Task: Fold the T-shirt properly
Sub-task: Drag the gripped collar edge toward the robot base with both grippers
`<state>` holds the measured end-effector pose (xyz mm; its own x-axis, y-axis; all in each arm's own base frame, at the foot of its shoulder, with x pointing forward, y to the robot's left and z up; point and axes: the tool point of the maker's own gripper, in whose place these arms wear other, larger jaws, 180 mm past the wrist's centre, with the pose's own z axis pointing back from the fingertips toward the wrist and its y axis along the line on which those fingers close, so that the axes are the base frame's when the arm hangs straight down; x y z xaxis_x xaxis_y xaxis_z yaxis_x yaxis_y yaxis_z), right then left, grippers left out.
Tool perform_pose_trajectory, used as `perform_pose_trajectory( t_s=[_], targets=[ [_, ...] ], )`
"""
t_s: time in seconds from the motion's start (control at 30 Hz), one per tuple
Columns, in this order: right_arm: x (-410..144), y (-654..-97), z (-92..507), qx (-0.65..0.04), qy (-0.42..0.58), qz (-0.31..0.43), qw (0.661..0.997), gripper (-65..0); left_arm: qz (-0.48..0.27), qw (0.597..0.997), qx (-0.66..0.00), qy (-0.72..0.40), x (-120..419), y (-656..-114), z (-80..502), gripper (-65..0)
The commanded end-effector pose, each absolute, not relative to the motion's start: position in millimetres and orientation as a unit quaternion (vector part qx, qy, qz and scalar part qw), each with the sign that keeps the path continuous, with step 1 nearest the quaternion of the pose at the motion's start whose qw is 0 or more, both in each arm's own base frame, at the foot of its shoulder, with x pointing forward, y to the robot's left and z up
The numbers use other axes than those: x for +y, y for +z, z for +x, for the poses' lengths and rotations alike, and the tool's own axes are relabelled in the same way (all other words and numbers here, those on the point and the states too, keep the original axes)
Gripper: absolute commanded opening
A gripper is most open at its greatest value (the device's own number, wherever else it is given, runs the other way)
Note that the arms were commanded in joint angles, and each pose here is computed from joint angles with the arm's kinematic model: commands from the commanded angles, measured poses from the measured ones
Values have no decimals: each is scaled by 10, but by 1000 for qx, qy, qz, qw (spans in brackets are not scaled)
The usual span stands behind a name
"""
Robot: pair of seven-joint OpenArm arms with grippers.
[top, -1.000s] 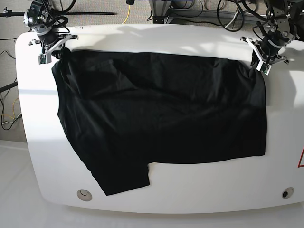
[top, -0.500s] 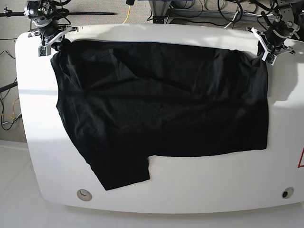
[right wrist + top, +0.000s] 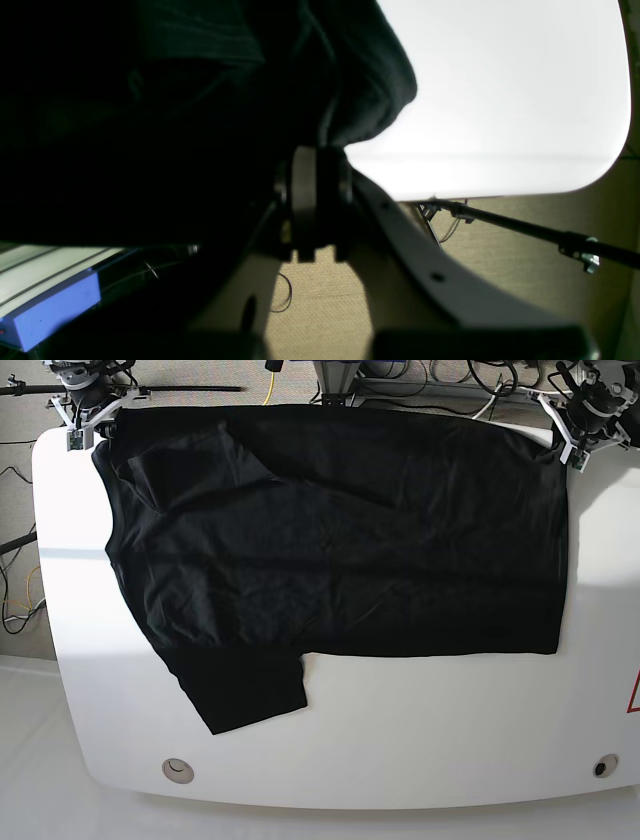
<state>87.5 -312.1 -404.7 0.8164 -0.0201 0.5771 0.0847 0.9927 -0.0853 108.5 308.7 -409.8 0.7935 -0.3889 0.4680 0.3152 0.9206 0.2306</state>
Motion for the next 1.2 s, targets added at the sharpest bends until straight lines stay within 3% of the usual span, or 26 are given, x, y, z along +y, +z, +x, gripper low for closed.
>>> perform_pose_trajectory(
  t_s=[0.0, 1.17],
  targets=[
    [-3152, -3985, 852, -305, -22, -58, 950, -645, 81, 943, -257, -193, 3149, -4044, 1039, -649],
    [-3156, -4101, 766, -285, -26, -58, 956, -650, 69, 950, -241, -184, 3127, -4153, 928, -650]
  ],
)
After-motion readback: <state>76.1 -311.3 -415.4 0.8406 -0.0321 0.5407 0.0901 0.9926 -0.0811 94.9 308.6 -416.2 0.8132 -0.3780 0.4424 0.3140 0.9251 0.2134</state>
